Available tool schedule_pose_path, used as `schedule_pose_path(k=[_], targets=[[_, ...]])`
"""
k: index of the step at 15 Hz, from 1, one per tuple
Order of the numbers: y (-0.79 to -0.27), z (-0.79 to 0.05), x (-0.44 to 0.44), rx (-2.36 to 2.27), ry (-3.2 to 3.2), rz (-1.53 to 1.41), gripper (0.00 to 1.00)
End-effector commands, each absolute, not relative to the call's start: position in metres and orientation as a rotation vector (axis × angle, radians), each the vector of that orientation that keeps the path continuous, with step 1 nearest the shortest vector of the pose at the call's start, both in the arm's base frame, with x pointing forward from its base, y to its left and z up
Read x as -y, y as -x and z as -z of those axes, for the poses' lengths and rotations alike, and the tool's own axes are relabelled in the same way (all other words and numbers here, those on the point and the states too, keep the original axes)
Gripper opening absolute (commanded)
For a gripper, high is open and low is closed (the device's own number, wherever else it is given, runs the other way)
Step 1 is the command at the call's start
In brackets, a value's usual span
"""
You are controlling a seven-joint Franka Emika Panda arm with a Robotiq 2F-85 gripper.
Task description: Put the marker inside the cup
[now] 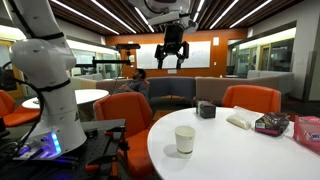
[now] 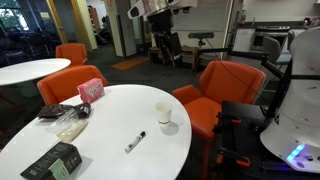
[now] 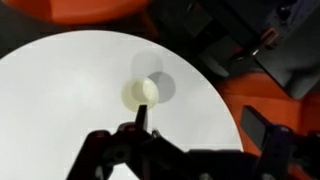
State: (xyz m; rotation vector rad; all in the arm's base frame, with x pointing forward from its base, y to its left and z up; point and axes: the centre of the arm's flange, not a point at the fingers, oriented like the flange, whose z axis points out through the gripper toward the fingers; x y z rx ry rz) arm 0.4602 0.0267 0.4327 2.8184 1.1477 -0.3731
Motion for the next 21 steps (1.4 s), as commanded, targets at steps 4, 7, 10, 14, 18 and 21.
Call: schedule_pose_path(k=[4, 7, 10, 14, 18, 21], targets=[[-0.477, -0.377, -0.063, -1.577, -2.492, 0.320, 1.00], [-0.488, -0.356, -0.074, -1.721, -2.449, 0.250, 1.00], [-0.495, -0.340, -0.081, -1.772, -2.467, 0.223, 1.00], [-0.490, -0.331, -0.082, -1.756, -2.517, 0.272, 1.00], [-0.491, -0.330, -0.080, -1.751, -2.529, 0.271, 1.00], [-0.492, -0.328, -0.079, -1.754, -2.521, 0.266, 1.00]])
